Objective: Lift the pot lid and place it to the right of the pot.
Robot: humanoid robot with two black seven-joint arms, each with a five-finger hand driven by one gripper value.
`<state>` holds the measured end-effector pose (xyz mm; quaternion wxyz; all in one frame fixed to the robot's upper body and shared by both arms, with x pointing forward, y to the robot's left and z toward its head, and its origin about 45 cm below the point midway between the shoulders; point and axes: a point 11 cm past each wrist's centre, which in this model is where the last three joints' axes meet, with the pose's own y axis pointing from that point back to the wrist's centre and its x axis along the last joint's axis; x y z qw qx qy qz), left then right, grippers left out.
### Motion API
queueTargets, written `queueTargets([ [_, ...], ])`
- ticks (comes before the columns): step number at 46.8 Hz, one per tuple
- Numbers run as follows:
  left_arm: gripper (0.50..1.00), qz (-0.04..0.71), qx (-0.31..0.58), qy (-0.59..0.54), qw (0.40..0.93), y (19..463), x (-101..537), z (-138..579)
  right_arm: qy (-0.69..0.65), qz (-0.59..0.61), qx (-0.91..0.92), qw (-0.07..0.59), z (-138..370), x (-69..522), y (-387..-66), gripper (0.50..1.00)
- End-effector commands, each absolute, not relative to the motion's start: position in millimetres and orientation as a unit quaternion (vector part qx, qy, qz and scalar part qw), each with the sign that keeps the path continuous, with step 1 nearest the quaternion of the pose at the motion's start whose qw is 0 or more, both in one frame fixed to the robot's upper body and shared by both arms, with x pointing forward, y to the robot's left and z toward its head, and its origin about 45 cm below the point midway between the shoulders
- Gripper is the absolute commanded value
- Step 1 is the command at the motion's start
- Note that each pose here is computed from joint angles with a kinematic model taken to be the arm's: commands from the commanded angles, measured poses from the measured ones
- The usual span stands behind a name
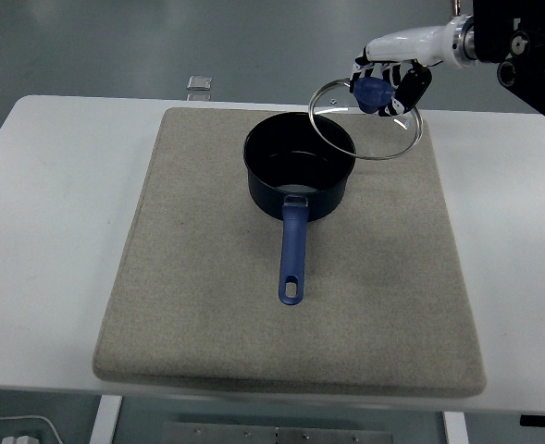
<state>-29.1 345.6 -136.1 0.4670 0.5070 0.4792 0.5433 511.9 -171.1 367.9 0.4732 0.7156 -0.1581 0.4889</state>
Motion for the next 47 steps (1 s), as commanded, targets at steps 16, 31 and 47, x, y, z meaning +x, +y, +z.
queueTargets([
  [16, 1.000, 0.543, 0.507, 0.479, 0.467, 345.5, -29.3, -136.1, -0.182, 0.463, 0.713, 0.493, 354.2, 513.2, -214.2, 0.500],
  [31, 1.000, 0.543, 0.506, 0.479, 0.468, 345.6, -28.4, -136.1, -0.201, 0.450, 0.709, 0.504, 340.4, 515.4, -234.4, 0.500],
  [47, 1.000, 0.543, 0.507, 0.480, 0.467, 345.5, -29.5, -136.1, -0.213, 0.441, 0.706, 0.512, 318.2, 515.7, -246.1, 0.500],
])
